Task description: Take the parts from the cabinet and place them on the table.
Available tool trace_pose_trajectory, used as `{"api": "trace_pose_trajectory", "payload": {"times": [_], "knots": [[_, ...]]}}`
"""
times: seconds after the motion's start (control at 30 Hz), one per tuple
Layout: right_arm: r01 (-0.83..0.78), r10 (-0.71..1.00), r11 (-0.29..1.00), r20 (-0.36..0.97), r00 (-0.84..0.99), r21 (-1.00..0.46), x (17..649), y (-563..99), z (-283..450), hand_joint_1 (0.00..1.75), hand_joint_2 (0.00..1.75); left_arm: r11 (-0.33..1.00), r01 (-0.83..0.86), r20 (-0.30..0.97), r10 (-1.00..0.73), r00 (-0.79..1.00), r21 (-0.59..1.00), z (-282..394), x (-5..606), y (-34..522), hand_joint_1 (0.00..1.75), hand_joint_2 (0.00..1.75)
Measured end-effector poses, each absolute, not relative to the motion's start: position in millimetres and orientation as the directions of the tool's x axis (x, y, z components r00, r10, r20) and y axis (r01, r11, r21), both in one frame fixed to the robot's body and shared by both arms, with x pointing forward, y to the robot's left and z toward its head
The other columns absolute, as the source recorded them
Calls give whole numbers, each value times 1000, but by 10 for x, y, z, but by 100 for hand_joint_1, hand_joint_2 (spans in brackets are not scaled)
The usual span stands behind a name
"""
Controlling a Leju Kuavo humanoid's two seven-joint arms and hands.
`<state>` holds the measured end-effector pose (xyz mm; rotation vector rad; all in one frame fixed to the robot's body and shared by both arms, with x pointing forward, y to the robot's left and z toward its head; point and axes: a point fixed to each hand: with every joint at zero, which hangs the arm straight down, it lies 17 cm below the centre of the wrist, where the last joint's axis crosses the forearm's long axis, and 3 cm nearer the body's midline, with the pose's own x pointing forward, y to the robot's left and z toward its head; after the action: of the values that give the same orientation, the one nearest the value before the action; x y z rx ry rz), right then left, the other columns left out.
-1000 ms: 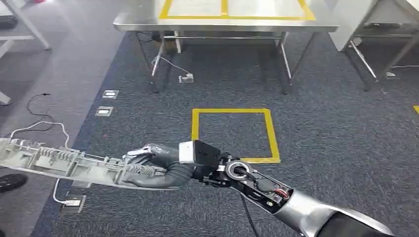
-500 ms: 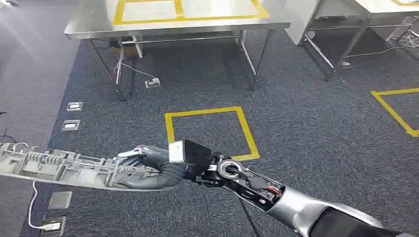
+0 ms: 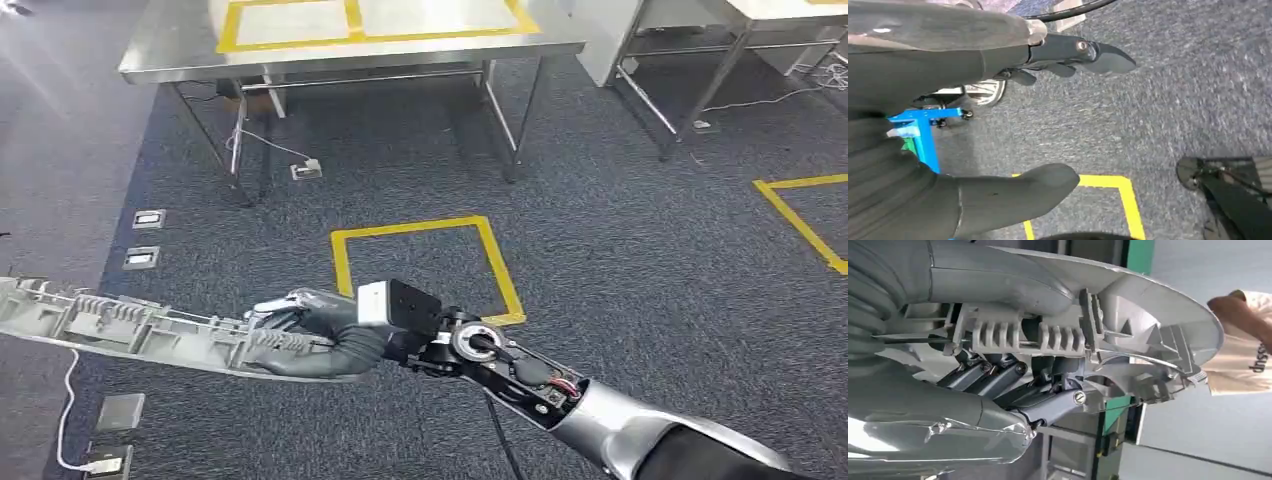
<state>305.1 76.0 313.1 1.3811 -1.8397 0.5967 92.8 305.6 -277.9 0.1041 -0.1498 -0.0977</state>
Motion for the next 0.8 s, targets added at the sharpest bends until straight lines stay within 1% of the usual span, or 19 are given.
{"api": "trace_pose_trajectory", "payload": {"times": [0.37,0.57,0.8], "knots": [[-947,-599,312,789,-135,75,3050,767,3105,175,175,989,91,136,-107,985,120,-2790,844,3129,0,175],[-947,-598,314,789,-143,66,3072,761,3116,175,175,988,89,144,-107,984,125,-2782,894,3153,0,175],[-938,-580,335,804,-132,87,3121,730,2954,175,175,989,91,128,-107,986,119,-2801,775,3114,0,175]]}}
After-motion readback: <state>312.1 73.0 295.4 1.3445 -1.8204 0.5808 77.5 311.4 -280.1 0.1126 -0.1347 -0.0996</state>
